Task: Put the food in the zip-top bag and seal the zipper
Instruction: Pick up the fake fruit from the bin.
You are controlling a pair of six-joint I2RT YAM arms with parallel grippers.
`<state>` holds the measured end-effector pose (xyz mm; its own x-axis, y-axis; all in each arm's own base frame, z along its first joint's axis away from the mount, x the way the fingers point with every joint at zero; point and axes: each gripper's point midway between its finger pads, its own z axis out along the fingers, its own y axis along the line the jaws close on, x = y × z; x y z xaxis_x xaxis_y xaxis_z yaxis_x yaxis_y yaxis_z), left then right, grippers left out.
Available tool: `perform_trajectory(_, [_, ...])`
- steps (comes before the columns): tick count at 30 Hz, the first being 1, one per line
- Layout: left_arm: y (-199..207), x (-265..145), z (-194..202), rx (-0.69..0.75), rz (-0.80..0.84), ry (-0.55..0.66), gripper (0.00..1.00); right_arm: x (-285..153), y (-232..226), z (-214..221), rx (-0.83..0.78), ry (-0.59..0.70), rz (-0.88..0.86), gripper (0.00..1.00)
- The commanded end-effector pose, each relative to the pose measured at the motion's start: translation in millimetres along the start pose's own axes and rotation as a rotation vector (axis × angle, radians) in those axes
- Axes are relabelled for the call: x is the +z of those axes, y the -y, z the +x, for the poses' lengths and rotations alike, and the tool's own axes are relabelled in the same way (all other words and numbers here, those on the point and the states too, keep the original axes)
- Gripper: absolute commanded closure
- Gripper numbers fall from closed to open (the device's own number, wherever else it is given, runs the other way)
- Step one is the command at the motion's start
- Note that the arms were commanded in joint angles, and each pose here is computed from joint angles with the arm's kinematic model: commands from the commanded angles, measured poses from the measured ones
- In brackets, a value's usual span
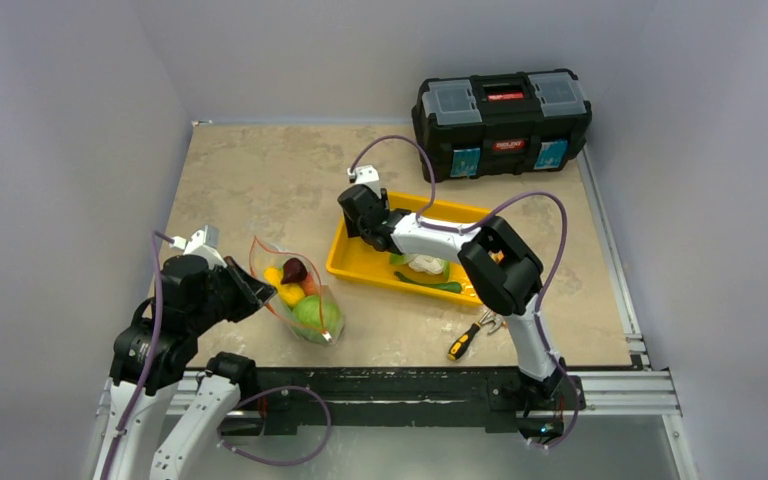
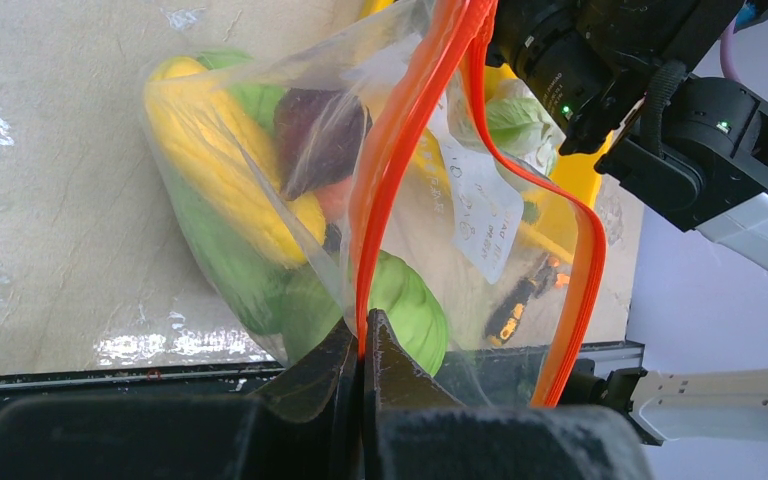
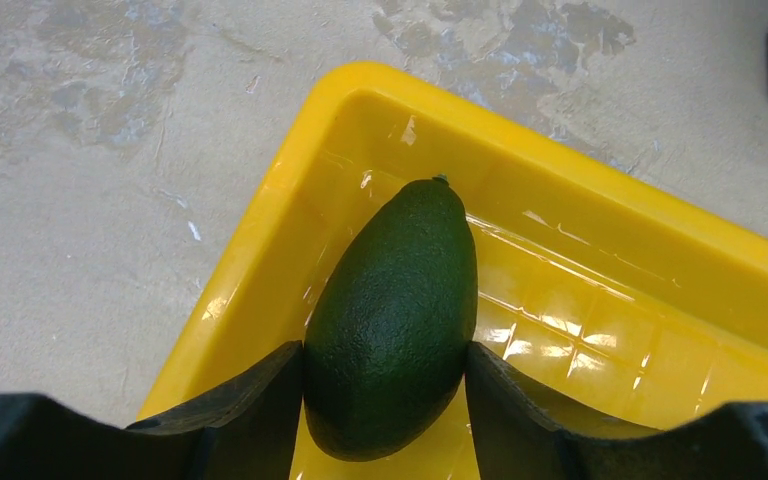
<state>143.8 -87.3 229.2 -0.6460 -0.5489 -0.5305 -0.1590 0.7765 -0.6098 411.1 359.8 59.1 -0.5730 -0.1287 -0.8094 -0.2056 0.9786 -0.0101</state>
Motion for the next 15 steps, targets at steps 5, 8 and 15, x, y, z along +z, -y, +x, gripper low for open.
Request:
perform_trajectory(5, [12, -8, -10, 0.026, 0.043, 0.035, 1.00, -10, 8, -22, 0.011, 0.049, 0.027, 0.64])
perform_trajectory(8, [12, -7, -10, 0.026, 0.044, 0.035, 1.00, -22, 14, -24, 0.029, 0.057, 0.029, 0.76])
perform_trajectory(15, [13, -6, -9, 0.021, 0.048, 0.027, 1.00, -59, 27, -42, 0.057, 0.116, -0.011, 0.93])
